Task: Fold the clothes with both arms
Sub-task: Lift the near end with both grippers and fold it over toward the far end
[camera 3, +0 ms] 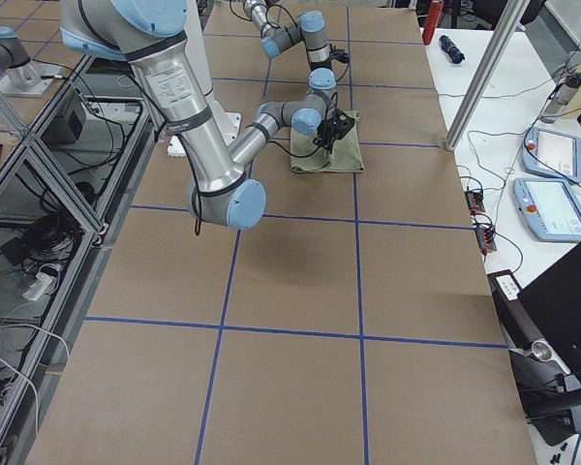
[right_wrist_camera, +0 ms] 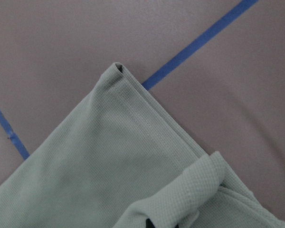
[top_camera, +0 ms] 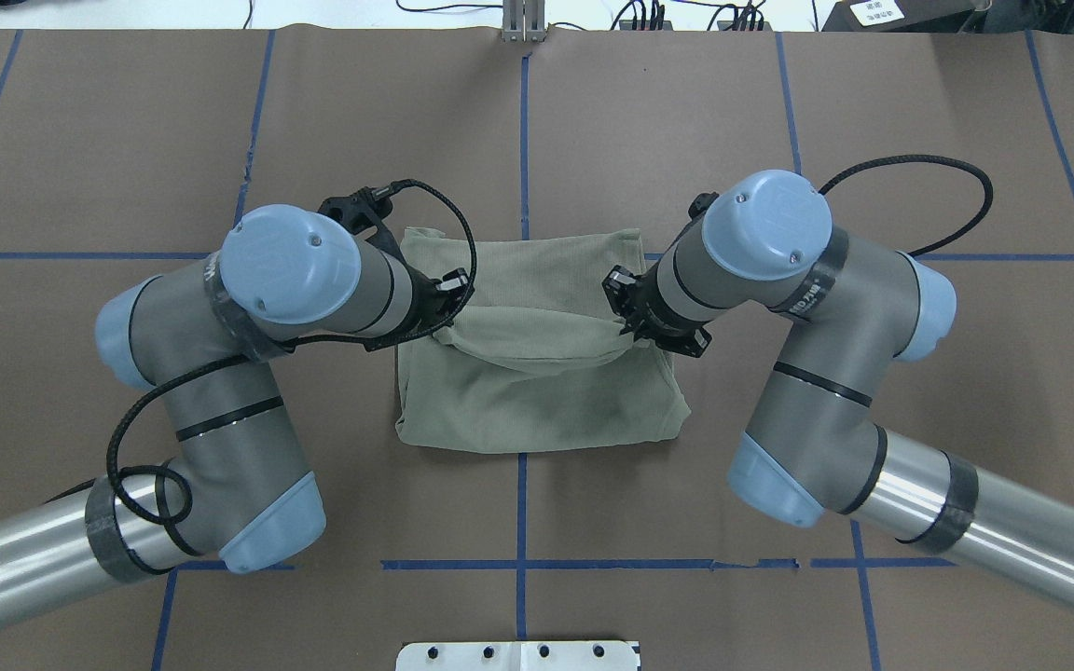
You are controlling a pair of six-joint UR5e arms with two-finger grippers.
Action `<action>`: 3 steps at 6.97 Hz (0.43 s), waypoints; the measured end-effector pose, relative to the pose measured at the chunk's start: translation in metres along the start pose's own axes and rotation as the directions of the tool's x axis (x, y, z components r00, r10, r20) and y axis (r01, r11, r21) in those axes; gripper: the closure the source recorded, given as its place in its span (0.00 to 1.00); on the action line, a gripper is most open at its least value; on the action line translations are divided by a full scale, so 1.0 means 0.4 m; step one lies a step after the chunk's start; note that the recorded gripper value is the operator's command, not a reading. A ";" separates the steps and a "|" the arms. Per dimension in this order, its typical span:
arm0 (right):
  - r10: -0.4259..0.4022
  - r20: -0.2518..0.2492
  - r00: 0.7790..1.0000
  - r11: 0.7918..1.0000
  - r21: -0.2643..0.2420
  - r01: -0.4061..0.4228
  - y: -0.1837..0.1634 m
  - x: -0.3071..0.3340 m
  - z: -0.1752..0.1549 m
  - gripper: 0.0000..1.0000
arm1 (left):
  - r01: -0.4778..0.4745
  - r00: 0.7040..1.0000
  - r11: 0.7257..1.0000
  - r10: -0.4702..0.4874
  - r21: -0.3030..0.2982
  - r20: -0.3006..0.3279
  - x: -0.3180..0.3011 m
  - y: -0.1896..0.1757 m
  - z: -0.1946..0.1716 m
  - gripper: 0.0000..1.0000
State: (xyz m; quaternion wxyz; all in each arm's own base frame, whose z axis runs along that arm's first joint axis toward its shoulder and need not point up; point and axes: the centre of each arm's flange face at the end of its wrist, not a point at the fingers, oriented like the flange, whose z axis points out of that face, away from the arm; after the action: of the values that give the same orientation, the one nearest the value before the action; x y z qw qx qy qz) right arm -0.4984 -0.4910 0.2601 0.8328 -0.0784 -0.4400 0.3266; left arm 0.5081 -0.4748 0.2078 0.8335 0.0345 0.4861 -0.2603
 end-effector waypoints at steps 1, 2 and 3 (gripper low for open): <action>0.013 -0.002 1.000 1.000 0.013 -0.013 -0.034 -0.024 0.016 0.00 | -0.001 1.000 1.000 0.001 0.021 0.007 0.012 -0.046 0.033 0.00; 0.017 0.003 1.000 1.000 0.024 -0.017 -0.076 -0.041 0.037 0.00 | -0.017 1.000 0.999 0.016 0.048 0.017 0.014 -0.110 0.057 0.00; 0.008 0.008 1.000 0.999 0.035 -0.008 -0.134 -0.059 0.056 0.00 | -0.049 0.998 0.995 0.046 0.082 0.036 0.003 -0.205 0.064 0.00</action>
State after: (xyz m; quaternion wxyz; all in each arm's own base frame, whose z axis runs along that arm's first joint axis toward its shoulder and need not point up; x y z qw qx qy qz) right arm -0.5000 -0.5503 0.2800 0.8309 -0.0645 -0.4373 0.3380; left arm 0.4905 -0.5539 0.2363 0.8456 0.0760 0.4596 -0.2607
